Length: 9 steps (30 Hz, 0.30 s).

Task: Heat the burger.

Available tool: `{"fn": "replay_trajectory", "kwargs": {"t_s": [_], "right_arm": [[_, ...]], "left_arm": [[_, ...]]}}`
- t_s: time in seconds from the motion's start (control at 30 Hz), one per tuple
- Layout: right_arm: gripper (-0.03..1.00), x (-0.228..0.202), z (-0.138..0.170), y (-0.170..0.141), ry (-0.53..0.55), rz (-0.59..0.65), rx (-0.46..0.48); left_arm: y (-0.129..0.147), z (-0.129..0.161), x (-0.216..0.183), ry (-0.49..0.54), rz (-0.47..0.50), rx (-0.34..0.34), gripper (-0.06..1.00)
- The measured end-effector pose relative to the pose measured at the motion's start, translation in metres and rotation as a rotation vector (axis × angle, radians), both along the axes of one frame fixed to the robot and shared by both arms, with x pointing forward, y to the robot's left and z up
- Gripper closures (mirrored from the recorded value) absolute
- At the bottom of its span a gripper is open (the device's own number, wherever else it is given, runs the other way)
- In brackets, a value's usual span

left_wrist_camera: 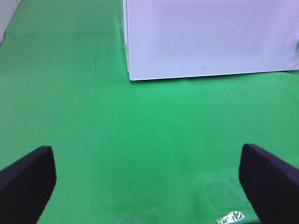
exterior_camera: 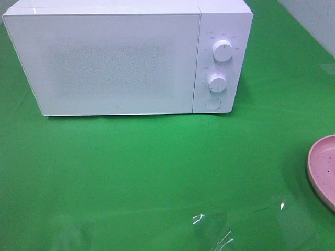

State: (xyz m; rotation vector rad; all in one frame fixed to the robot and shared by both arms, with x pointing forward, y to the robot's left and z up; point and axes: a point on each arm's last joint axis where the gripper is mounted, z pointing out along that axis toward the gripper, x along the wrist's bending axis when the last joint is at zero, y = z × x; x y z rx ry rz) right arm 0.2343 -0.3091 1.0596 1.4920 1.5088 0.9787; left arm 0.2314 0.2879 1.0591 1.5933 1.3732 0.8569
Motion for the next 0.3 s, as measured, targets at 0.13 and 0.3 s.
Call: {"fn": "replay_trajectory", "kwargs": {"t_s": [0.13, 0.3], "right_arm": [[0.27, 0.0000, 0.0000, 0.0000, 0.000, 0.000, 0.000], [0.27, 0.0000, 0.0000, 0.0000, 0.000, 0.000, 0.000]], "left_arm": [[0.0001, 0.0000, 0.0000, 0.000, 0.001, 0.001, -0.05], [0.0001, 0.0000, 0.0000, 0.000, 0.001, 0.001, -0.05]]}}
